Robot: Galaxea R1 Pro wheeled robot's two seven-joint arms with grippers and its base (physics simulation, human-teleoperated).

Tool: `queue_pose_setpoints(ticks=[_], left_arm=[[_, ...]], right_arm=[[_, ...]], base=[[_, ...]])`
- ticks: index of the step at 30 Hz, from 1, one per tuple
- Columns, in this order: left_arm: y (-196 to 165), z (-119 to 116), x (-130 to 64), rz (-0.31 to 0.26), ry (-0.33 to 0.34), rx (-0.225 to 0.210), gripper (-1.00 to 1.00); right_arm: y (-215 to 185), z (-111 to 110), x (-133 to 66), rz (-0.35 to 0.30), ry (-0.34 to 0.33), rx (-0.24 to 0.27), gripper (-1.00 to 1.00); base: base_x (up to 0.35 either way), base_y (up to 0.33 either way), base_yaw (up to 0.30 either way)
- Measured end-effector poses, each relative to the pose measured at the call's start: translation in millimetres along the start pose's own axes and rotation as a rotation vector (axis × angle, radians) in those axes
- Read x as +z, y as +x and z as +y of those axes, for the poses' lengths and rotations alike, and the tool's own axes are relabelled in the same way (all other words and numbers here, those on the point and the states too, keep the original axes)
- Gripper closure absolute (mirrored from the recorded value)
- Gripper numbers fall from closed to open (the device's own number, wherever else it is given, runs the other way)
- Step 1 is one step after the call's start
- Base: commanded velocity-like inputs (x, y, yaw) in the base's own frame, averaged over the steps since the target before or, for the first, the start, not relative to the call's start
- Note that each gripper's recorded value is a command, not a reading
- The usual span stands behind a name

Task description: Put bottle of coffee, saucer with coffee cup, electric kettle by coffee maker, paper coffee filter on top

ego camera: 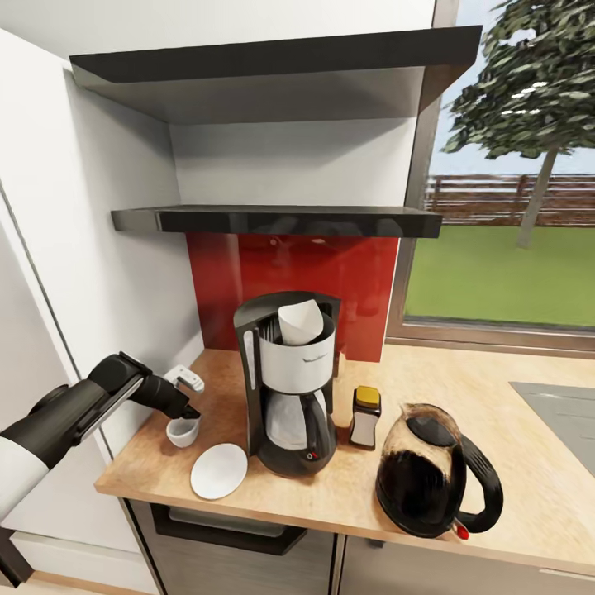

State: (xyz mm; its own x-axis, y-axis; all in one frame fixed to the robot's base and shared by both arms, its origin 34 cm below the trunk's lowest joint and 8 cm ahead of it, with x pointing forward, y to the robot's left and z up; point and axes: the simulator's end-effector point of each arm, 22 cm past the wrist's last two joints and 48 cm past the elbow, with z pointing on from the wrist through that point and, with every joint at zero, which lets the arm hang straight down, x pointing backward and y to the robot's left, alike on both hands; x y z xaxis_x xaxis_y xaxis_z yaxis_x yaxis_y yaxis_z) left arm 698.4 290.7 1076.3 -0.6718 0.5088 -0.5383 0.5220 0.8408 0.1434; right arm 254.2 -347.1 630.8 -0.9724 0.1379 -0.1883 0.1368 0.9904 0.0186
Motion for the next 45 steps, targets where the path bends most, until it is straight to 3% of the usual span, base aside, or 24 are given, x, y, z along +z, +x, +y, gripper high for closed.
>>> queue_pose_setpoints(ticks=[18,32,45], left_arm=[[2,0,1.4,0.003,0.0,0.002,-1.0],[26,13,14.3,0.059,-0.012,-0.037,-1.0],[17,-6,22.3,0.054,0.014,-0.02,-1.0]], right_arm=[[0,0,0.0,0.0,0.0,0.0,-1.0],[0,0,0.0,0.0,0.0,0.0,-1.0],[0,1,0.0,0.0,-0.002,0.0,-1.0]], base=[[0.003,0.0,-0.095],[0.014,0.0,-0.005],[0.131,0.0,0.0]])
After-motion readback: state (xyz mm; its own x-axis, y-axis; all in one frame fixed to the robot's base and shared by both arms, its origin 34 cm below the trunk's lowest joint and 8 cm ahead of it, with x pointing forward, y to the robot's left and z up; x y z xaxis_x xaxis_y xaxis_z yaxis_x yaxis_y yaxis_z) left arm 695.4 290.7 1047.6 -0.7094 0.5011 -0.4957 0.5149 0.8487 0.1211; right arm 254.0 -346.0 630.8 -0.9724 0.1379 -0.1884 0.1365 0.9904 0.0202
